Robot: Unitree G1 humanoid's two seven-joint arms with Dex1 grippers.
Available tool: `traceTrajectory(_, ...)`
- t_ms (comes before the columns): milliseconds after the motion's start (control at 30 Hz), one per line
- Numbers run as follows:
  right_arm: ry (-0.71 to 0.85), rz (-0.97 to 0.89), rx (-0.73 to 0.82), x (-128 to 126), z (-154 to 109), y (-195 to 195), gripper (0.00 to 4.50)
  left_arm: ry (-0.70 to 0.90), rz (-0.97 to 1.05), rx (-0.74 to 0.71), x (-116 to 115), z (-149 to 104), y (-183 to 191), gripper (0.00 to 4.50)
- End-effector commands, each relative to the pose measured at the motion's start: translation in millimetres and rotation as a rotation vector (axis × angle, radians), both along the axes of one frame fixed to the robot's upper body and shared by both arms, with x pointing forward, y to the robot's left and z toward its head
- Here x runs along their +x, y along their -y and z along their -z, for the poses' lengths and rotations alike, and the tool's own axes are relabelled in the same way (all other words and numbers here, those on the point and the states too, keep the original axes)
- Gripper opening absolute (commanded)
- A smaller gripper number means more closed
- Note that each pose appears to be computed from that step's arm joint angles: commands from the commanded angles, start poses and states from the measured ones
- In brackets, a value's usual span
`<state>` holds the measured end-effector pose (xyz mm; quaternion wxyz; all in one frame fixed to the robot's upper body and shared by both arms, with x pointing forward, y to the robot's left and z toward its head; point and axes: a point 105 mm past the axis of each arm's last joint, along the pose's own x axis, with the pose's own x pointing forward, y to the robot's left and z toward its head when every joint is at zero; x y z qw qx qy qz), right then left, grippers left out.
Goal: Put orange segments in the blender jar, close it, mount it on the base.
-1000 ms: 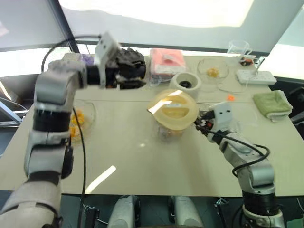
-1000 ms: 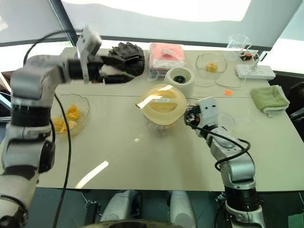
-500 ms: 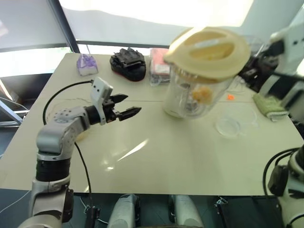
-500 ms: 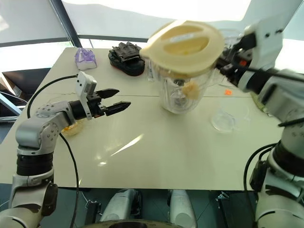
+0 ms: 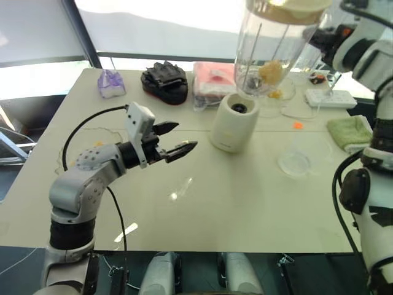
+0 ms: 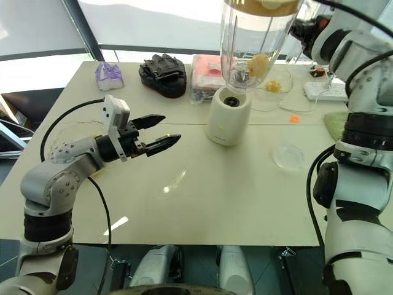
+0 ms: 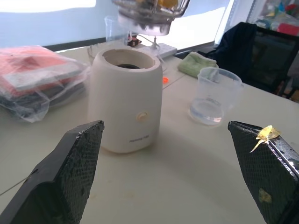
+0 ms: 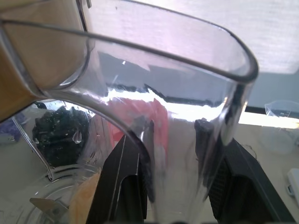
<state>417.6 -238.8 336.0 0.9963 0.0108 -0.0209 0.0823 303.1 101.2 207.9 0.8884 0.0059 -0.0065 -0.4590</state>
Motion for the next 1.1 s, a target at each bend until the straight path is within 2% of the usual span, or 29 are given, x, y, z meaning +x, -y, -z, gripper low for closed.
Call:
traceTrajectory(33,0.118,-0.036,-0.013,4,-29,-5,1.13,0.040,-0.024,0.002,-6,-8,-4,4.46)
traceTrajectory(333,0.049,-0.057,-0.044,21,-3,-4,1.13,0.028,-0.054,0.016,-6,-2,-6,4.46)
traceTrajectory(833,0.009,-0.124,-0.102,12,16,-19,1.13,0.003,-0.065,0.034,-3,5,-9,4.46)
traceTrajectory(1100,0.001,-0.146,-0.140,24,32,-31,1.13,-0.001,-0.060,0.029,1,7,-6,4.46)
